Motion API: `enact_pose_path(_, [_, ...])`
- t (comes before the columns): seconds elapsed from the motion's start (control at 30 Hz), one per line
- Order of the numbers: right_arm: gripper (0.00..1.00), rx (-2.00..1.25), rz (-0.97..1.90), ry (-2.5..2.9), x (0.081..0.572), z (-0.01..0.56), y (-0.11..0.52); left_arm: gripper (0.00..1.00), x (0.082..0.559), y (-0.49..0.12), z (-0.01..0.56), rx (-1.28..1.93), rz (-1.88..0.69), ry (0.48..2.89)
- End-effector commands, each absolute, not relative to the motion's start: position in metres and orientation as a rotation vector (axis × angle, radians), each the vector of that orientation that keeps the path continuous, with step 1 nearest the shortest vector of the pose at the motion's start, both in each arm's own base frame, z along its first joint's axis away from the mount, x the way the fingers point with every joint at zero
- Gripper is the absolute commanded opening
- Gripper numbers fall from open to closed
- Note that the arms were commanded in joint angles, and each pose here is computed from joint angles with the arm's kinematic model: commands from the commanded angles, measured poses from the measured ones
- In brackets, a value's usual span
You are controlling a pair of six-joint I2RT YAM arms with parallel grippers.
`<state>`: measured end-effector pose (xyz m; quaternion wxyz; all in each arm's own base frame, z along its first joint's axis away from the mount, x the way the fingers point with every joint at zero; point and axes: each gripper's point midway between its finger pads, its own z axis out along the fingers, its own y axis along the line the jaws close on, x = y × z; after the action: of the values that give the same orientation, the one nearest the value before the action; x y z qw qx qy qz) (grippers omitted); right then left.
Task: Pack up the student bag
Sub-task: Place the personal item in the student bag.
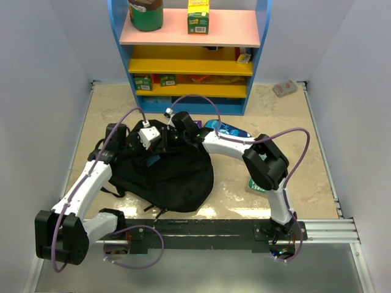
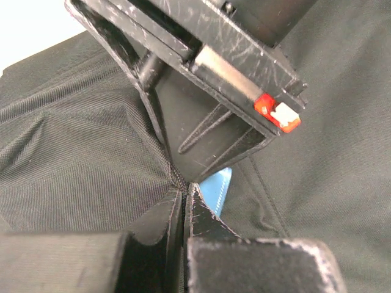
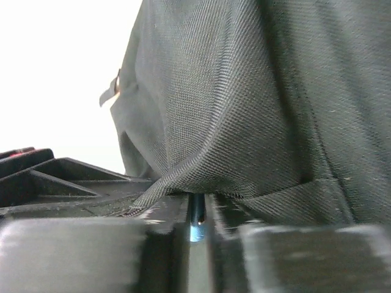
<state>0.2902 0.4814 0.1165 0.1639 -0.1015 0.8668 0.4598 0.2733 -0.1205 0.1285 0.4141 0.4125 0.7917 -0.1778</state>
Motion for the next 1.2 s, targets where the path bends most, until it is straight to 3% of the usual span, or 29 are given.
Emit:
enact_pose_path(0.0, [0.40, -0.187, 1.338, 2.137, 0.334, 0.190, 0.486, 0.00, 0.268, -0.129, 0.129, 1.066, -0.511, 1.976])
enact_pose_path(0.1, [0.66, -0.176, 1.259, 2.142, 0.333, 0.185, 0.471, 0.00, 0.278, -0.117, 0.121, 1.023, -0.423, 2.034])
enact_pose_path(0.17, [0.68, -0.170, 1.210, 2.136, 0.329, 0.184, 0.458, 0.00, 0.286, -0.107, 0.115, 0.978, -0.345, 2.076])
enact_pose_path(0.23, [0.63, -0.178, 1.162, 2.092, 0.326, 0.200, 0.442, 0.00, 0.295, -0.101, 0.116, 0.939, -0.297, 2.077])
enact_pose_path(0.33, [0.42, -0.217, 1.103, 2.035, 0.314, 0.214, 0.431, 0.00, 0.301, -0.100, 0.120, 0.908, -0.290, 2.079])
enact_pose_path(0.37, [0.23, -0.230, 1.074, 2.052, 0.307, 0.206, 0.429, 0.00, 0.301, -0.102, 0.119, 0.905, -0.306, 2.085])
enact_pose_path(0.43, [0.05, -0.288, 1.023, 2.082, 0.287, 0.194, 0.432, 0.00, 0.302, -0.103, 0.121, 0.897, -0.314, 2.087])
enact_pose_path(0.47, [0.00, -0.277, 0.971, 2.087, 0.287, 0.187, 0.430, 0.00, 0.302, -0.104, 0.120, 0.893, -0.319, 2.090])
enact_pose_path(0.63, [0.00, -0.304, 0.964, 2.144, 0.258, 0.149, 0.450, 0.00, 0.302, -0.104, 0.124, 0.896, -0.322, 2.085])
enact_pose_path(1.17, [0.00, -0.207, 0.863, 2.161, 0.295, 0.109, 0.485, 0.00, 0.289, -0.111, 0.129, 0.972, -0.375, 2.052])
